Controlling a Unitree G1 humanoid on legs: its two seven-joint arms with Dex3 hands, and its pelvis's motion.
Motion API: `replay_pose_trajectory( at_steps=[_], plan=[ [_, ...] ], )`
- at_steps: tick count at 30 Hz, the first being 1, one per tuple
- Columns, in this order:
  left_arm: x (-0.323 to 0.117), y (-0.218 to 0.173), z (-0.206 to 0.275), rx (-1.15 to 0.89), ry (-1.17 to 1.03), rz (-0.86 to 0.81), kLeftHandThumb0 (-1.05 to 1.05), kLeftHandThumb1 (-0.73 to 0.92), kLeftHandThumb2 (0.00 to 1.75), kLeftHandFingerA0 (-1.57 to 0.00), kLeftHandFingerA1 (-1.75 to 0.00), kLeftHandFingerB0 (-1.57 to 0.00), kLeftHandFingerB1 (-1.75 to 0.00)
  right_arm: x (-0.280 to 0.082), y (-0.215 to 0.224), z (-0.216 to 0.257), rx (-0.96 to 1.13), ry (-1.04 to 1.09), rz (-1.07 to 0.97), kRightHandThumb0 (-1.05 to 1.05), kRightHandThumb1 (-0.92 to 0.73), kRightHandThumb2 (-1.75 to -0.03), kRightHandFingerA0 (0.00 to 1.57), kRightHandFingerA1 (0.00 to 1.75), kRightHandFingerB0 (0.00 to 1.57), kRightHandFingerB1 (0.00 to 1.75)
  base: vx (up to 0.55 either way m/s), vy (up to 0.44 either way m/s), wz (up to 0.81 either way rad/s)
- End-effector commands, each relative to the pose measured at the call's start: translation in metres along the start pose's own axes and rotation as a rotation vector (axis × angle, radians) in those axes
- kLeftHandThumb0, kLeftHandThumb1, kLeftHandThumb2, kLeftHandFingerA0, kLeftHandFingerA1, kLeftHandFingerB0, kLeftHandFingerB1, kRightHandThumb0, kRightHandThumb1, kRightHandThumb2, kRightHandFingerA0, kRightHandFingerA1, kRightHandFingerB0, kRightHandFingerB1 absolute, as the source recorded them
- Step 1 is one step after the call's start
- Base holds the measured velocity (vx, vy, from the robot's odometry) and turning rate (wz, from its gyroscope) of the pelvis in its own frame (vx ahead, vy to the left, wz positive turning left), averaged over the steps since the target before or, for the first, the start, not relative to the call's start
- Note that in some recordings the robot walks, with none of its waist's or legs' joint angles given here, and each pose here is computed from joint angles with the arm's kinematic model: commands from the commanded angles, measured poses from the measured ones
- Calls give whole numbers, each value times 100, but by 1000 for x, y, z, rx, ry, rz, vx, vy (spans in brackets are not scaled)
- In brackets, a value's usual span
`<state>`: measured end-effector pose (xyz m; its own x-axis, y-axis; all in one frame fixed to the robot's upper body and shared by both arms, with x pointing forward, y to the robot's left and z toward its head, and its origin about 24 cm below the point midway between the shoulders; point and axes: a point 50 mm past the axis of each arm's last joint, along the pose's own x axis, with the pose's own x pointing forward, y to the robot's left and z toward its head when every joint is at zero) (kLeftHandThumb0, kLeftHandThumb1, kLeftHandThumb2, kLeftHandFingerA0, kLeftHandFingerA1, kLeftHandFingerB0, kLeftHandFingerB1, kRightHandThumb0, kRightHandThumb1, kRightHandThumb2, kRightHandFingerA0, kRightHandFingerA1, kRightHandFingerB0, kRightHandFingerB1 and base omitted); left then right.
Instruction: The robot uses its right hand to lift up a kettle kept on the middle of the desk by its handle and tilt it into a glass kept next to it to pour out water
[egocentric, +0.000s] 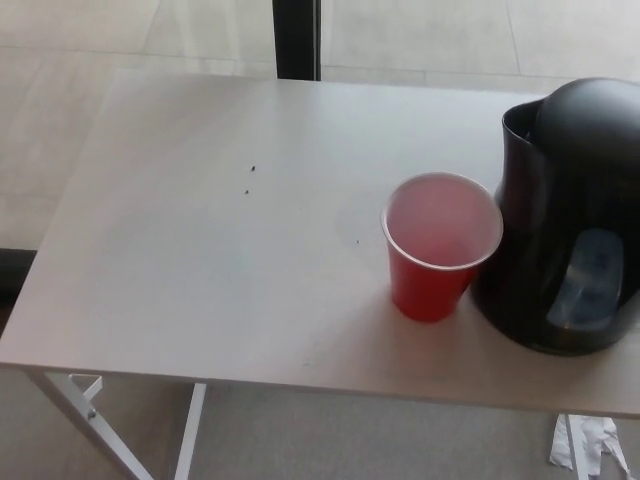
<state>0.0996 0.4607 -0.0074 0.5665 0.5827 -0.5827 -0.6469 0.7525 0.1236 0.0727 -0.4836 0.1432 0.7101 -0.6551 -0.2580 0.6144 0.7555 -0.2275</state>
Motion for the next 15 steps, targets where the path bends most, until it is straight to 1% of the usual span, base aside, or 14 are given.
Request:
replay_pose_trajectory(
  at_steps=[1,2,3,4,5,6,7,8,9,10,11,12,13,15],
  plan=[
    [-2,4,-4,49,5,20,-105,41,125,-121,-122,-85,-164,-2,-18,-114,700,190,-631,-71,-64,-80,38,117,0,24,0,0,0],
    [-2,4,-3,53,2,20,-105,41,125,-121,-122,-85,-164,-1,-14,-117,686,207,-623,-71,-64,-80,38,117,0,24,0,0,0],
    [-2,3,-5,55,10,18,-105,40,126,-122,-123,-85,-165,-2,-12,-122,630,240,-599,-61,-75,-51,8,143,0,40,0,0,0],
    [-2,3,-6,57,25,22,-105,40,127,-117,-132,-84,-164,-4,-5,-128,585,242,-574,-69,-59,-77,31,105,0,15,0,0,0],
    [-2,4,-8,64,34,23,-105,40,128,-115,-133,-85,-166,-6,-4,-131,552,220,-534,-69,-57,-74,11,89,0,11,0,0,0],
    [-3,5,-10,66,39,24,-105,40,128,-115,-133,-85,-166,-6,-5,-131,537,209,-518,-69,-57,-74,11,89,0,11,0,0,0],
    [-4,6,-13,62,44,26,-105,39,127,-113,-138,-84,-169,-7,-2,-132,471,221,-491,-61,-59,-73,0,70,0,14,0,0,0],
    [-5,8,-15,56,51,29,-105,39,127,-113,-138,-84,-169,-8,4,-135,376,240,-447,-61,-59,-73,0,70,0,14,0,0,0],
    [-6,10,-16,56,53,30,-105,39,127,-113,-138,-84,-169,-8,3,-135,373,239,-448,-61,-59,-73,0,70,0,14,0,0,0],
    [-7,10,-19,60,63,25,-105,40,126,-111,-138,-82,-170,-10,6,-135,334,228,-400,-59,-62,-69,0,77,2,20,0,0,0],
    [-7,10,-20,61,64,24,-105,40,126,-111,-138,-82,-170,-10,6,-135,333,227,-402,-59,-62,-69,0,77,2,20,0,0,0],
    [-7,10,-20,93,69,26,-105,42,127,-110,-140,-83,-170,-10,7,-136,282,237,-370,-56,-58,-76,6,76,1,18,0,0,0],
    [-7,10,-20,121,70,29,-105,43,127,-110,-140,-82,-171,-11,9,-137,245,251,-343,-53,-66,-56,10,100,0,29,0,0,0],
    [-7,10,-20,127,68,28,-105,43,127,-110,-140,-82,-171,-11,10,-136,237,252,-339,-53,-66,-56,10,100,0,29,0,0,0]
  ],
)
